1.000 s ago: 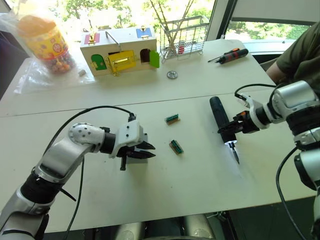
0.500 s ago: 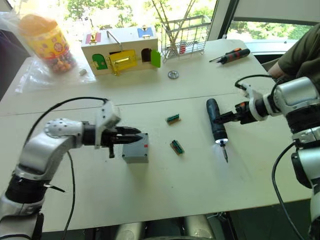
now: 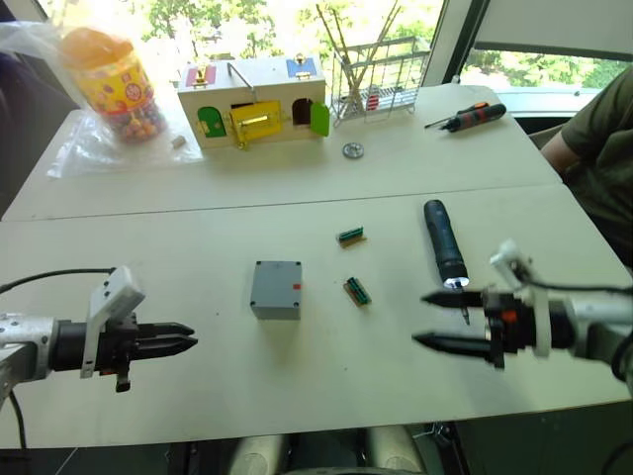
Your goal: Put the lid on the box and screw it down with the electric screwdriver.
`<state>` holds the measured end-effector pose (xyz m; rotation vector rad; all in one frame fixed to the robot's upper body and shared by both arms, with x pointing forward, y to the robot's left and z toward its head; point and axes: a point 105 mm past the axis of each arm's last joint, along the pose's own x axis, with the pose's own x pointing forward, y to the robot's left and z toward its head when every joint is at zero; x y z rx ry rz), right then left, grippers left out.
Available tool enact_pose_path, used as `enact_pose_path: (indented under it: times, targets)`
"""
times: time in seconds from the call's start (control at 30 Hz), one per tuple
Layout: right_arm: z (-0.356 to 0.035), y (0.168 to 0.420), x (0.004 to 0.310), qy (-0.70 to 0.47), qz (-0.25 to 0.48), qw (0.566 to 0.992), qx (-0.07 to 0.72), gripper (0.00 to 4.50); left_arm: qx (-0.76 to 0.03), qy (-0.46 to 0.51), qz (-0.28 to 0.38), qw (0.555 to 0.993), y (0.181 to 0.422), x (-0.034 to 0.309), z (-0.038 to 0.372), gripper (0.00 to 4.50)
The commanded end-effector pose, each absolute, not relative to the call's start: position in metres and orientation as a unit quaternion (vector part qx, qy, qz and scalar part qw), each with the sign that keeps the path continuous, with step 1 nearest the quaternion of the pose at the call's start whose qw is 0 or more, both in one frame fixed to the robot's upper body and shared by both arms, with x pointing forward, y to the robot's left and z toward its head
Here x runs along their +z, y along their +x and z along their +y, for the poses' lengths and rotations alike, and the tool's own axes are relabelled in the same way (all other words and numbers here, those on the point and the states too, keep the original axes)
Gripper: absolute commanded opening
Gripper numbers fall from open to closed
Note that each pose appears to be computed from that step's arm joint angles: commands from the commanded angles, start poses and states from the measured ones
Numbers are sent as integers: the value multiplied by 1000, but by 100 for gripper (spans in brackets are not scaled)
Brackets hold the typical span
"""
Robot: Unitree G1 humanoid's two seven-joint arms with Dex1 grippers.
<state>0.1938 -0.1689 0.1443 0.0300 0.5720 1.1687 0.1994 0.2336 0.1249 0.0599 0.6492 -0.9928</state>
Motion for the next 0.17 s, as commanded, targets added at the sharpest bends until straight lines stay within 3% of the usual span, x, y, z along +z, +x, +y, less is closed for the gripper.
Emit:
enact_pose_path:
  times: [0.03,0.17]
  targets:
    - [-166,188,149,6,241,798,553,447,-478,14,291,829,192,125,221,94]
    - [-169,188,135,4,258,803,537,447,-483,-5,292,825,181,113,207,94]
